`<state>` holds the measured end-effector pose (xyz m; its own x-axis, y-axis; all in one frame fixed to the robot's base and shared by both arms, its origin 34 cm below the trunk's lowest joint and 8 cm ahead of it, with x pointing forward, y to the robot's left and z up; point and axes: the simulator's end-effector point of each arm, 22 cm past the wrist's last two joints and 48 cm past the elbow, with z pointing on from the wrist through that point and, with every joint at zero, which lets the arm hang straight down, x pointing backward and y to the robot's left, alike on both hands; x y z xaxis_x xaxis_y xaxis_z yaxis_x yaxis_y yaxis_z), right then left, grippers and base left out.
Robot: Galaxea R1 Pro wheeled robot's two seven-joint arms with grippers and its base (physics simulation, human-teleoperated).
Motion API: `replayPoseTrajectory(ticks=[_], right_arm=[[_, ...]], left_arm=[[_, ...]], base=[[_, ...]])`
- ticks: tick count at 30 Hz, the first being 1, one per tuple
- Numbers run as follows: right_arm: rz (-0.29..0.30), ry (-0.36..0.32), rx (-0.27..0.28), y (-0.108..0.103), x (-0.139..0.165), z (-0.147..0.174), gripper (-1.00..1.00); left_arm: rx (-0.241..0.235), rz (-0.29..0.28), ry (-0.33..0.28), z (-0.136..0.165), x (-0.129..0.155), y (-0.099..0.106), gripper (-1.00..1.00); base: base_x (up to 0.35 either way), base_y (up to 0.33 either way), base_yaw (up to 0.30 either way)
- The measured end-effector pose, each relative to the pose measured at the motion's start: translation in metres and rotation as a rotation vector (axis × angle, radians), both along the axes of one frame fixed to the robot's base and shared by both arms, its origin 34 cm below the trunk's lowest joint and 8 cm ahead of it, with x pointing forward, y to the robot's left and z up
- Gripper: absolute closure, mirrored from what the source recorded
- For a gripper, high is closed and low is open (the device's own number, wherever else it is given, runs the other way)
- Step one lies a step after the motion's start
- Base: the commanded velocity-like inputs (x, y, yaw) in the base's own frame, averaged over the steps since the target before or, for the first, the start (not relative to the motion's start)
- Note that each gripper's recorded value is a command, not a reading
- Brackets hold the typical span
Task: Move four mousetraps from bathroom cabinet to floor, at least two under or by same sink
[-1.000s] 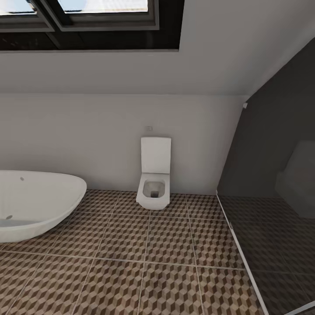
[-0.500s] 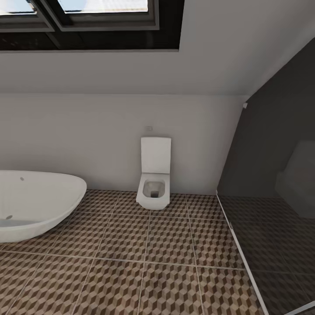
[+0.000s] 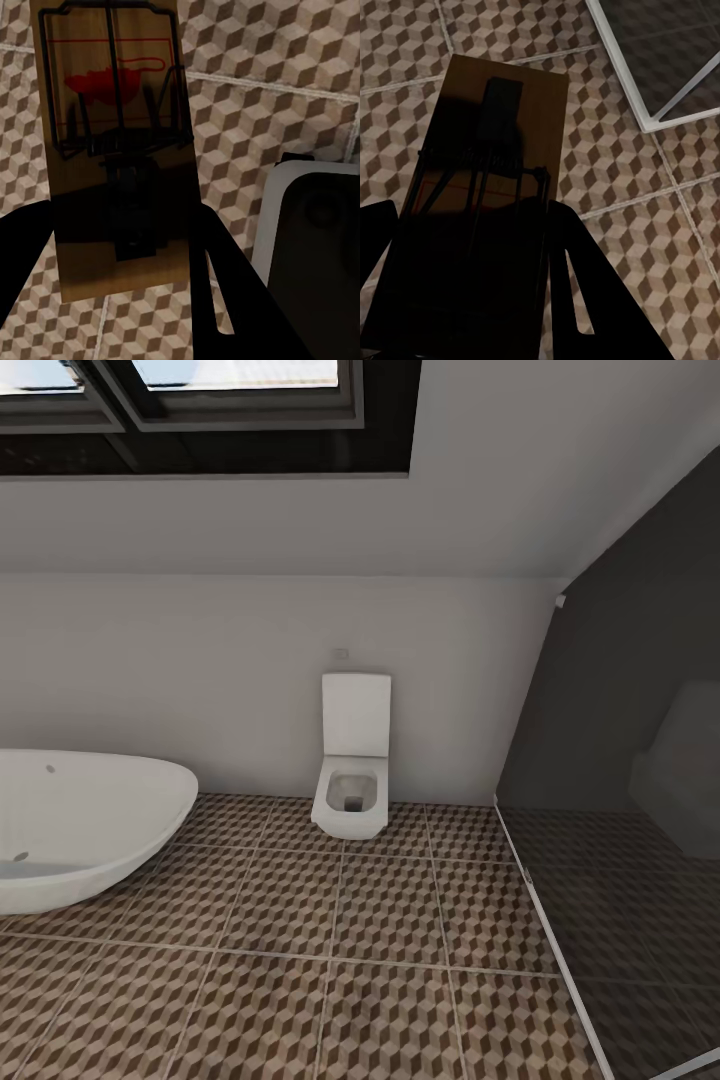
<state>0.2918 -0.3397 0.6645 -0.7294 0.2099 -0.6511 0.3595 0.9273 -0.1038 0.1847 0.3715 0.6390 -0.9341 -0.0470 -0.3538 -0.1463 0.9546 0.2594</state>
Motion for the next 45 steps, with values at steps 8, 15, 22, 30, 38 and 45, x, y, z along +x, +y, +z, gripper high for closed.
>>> replayPoseTrajectory(ticks=[8,15,22,30,38,45], right_arm=[[0.0,0.0,0.0,0.0,0.0,0.0,1.0],[0.0,0.0,0.0,0.0,0.0,0.0,1.0],[0.0,0.0,0.0,0.0,0.0,0.0,1.0],[0.0,0.0,0.0,0.0,0.0,0.0,1.0],[0.0,0.0,0.0,0.0,0.0,0.0,1.0],[0.0,0.0,0.0,-0.0001,-0.0001,0.0,1.0]], left_arm=[[0.0,0.0,0.0,0.0,0.0,0.0,1.0],[0.0,0.0,0.0,0.0,0.0,0.0,1.0],[0.0,0.0,0.0,0.0,0.0,0.0,1.0],[0.0,0.0,0.0,0.0,0.0,0.0,1.0],[0.0,0.0,0.0,0.0,0.0,0.0,1.0],[0.0,0.0,0.0,0.0,0.0,0.0,1.0]], base=[[0.0,0.0,0.0],[0.0,0.0,0.0],[0.0,0.0,0.0],[0.0,0.0,0.0],[0.0,0.0,0.0],[0.0,0.0,0.0]])
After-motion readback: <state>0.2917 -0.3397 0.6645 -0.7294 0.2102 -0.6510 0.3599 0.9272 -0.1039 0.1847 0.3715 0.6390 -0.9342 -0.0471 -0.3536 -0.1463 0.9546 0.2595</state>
